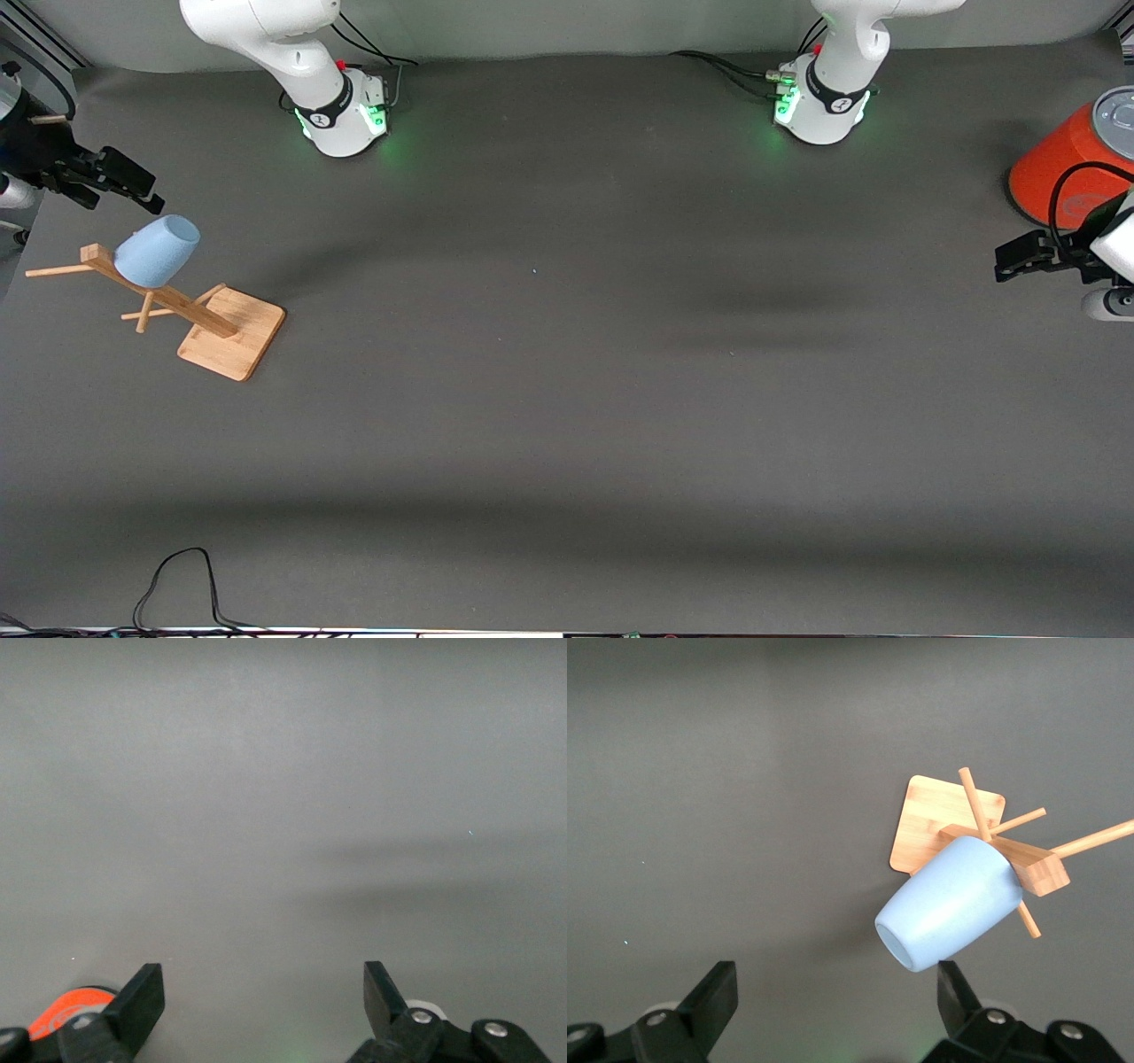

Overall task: Rotate and upright cup with both arms
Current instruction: 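Reach the right gripper to the blue cup on the wooden stand and grasp it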

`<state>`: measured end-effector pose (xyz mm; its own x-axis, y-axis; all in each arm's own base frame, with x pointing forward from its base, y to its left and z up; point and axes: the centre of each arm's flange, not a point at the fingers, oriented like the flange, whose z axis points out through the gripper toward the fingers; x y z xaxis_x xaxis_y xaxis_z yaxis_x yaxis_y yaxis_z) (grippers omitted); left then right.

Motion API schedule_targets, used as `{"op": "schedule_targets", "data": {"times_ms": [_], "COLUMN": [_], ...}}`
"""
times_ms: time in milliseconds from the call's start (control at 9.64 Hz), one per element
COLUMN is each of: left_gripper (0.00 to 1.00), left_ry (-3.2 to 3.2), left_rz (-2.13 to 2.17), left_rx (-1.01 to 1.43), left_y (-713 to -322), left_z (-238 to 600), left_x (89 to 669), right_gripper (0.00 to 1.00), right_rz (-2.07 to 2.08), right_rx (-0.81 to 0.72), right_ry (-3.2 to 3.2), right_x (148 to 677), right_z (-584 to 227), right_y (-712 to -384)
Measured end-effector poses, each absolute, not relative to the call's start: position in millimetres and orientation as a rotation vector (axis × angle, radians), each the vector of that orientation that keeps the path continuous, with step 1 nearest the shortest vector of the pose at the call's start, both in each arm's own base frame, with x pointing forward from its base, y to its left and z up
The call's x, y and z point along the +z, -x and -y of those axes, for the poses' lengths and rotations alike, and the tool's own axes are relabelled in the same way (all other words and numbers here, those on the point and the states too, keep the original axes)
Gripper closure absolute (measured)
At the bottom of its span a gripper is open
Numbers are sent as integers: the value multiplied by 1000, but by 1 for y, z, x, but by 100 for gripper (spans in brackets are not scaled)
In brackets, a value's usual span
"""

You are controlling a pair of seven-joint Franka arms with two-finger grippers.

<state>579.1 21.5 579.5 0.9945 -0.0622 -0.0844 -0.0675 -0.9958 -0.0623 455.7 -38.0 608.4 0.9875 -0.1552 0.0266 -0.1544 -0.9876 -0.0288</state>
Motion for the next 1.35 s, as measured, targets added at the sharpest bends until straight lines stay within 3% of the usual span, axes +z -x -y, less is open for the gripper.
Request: {"op": "schedule_targets", "data": {"times_ms": [311,726,1348], "left_gripper": [0,0,0], "left_ry": [3072,3072,3072], "left_rz": [-99,-95,-100], "left_rx": [122,127,153], "left_y": [-582,-583,-581], "left_z": [-22,-23,-21], "left_x": [580,580,579], "right_gripper": [0,0,0], "right_rz": [-352,-1219,-1495], "right_rx": [50,324,391], "right_ry": [3049,2651,2476], "right_x": [611,570,458], "right_z": [66,147,179], "right_y": [-461,-471,-465]}}
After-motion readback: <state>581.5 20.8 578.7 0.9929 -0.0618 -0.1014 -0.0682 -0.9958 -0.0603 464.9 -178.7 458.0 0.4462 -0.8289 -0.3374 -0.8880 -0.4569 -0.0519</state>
